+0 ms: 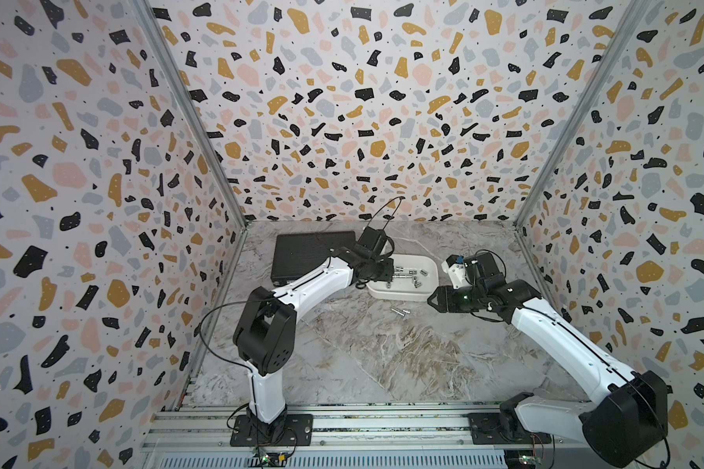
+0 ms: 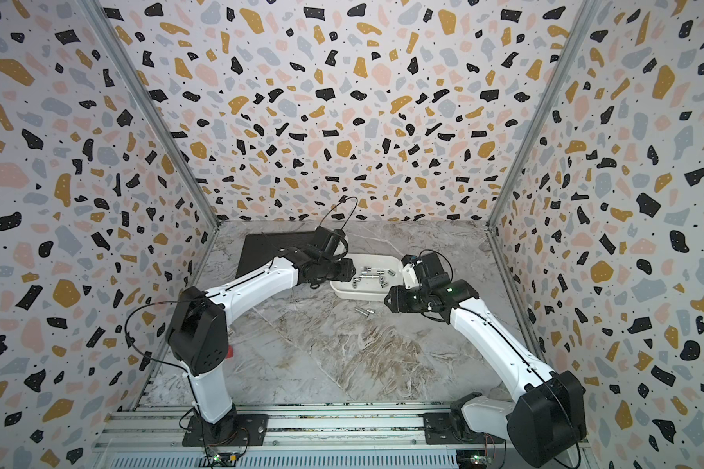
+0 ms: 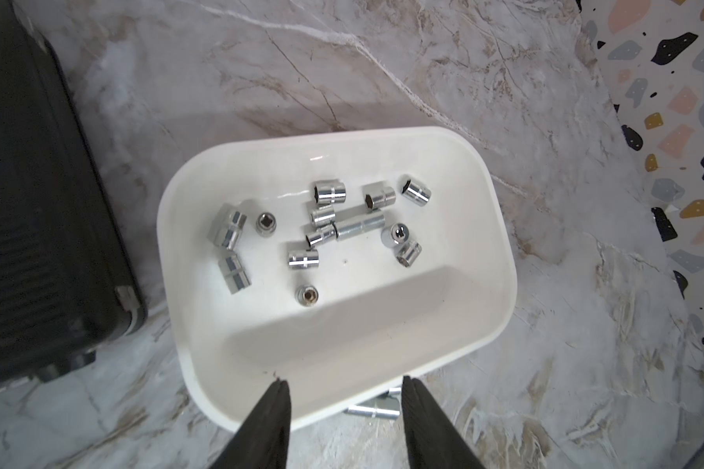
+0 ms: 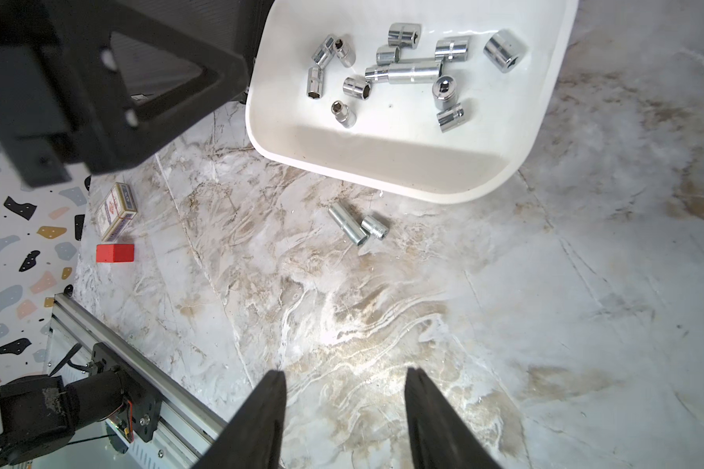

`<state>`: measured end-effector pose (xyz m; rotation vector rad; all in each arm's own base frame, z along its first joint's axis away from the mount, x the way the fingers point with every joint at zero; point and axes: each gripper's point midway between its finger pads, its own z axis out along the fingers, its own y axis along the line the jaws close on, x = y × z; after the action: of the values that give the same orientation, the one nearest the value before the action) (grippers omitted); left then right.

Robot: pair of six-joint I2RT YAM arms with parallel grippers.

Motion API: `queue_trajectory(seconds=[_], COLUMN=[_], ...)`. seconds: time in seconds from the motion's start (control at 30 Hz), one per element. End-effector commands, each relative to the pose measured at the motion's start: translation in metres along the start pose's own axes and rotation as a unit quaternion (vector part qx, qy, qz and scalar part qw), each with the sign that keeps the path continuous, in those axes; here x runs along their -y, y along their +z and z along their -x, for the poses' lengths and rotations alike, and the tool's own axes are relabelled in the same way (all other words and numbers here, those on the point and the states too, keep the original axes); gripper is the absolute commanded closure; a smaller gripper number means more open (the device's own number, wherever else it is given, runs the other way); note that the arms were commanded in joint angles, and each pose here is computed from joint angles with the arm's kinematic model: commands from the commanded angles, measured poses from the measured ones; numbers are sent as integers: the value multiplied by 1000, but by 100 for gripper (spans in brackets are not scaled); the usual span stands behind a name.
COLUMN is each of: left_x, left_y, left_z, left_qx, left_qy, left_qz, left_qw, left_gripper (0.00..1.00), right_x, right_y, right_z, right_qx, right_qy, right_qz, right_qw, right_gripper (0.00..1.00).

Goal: Put the socket on the desktop into the storage box
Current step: Place the socket head in the storage box, then pick up the socket head at the center of the board.

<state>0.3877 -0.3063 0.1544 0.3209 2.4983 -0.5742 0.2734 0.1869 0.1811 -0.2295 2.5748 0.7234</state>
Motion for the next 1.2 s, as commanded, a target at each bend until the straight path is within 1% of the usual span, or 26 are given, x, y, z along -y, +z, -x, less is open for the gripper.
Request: queue_trajectory(seconds=[0.0,0.23,0.57,0.9,1.17], left_x=[0,-7,-18,-36,-43], left_y=[-16,-49,-77,-93,-101], left_z=[-9,-42,-80,-110,-121], left_qx=[13,13,-8,-9,-2], left_qy=[-18,-27,-58,-100,-119], left_qz=[-20,-35,-76,-97,-105], left_qw=[1000,999,995,990,987], left_gripper=[50,48,48,46,45], right_x=[0,-3,-7,-16,-20], right_y=[-4,3,26,56,81], right_z=[-4,-1,0,-1,3], right_qx=[-6,-17,-39,-66,-84], right_qy=[-12,-20,-28,-60,-83], right_qz=[1,8,8,-3,-13], right_qw=[1000,1000,999,996,993], right_gripper=[48,47,48,48,49])
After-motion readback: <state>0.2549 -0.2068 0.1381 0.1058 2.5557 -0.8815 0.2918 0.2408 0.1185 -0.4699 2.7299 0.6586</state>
